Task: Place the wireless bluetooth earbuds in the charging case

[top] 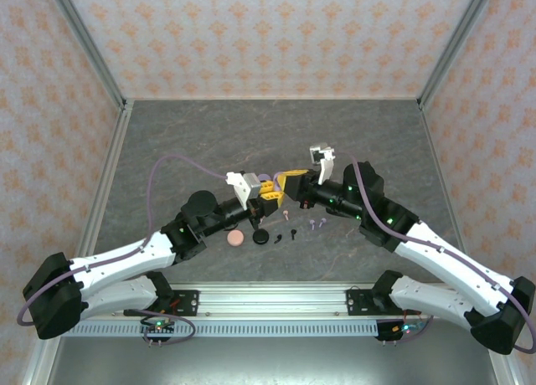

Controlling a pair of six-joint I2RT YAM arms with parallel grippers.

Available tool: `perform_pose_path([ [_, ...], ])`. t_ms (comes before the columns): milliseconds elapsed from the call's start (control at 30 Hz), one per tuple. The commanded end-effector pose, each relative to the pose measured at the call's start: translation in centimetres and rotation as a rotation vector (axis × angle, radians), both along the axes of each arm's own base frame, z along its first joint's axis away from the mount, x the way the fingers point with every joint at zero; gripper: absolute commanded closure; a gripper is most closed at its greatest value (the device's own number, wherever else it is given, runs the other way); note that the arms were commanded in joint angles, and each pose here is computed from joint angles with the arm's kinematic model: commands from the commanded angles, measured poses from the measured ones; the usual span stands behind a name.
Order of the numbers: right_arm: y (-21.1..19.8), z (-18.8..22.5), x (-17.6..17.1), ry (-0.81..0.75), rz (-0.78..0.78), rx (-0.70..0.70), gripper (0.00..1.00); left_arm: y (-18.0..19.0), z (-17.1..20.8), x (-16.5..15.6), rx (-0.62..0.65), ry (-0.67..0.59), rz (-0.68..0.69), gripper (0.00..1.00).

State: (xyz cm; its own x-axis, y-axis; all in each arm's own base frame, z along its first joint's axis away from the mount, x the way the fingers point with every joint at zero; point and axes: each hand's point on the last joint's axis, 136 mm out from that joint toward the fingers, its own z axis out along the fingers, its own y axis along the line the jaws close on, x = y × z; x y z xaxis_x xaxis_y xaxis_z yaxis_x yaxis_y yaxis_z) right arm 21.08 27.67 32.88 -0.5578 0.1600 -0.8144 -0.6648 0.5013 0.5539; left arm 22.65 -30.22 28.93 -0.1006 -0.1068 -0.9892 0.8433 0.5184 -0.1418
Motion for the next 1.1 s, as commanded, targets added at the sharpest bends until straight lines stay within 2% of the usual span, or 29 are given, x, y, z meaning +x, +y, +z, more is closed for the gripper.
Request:
perform_pose_path([
  [0, -0.1, -1.0, -0.4, 0.006, 0.008, -0.034, 0.82, 0.0, 2.6, -0.1, -0.060, -0.049, 0.003, 1.00],
  [300, 0.6, -1.8, -0.3, 0.033, 0.037, -0.049, 0.79, -0.1, 2.6, -0.1, -0.063, -0.048, -0.001, 1.00],
  [900, 0.7, -0.4, 0.5, 0.015, 0.005, -0.043, 0.73, -0.1, 2.6, -0.3, -0.069, -0.050, -0.006, 1.00],
  [1067, 0.1, 1.9, 0.3, -0.019, -0.007, -0.038, 0.68, 0.0, 2.4, -0.3, -0.063, -0.048, -0.005, 1.00],
])
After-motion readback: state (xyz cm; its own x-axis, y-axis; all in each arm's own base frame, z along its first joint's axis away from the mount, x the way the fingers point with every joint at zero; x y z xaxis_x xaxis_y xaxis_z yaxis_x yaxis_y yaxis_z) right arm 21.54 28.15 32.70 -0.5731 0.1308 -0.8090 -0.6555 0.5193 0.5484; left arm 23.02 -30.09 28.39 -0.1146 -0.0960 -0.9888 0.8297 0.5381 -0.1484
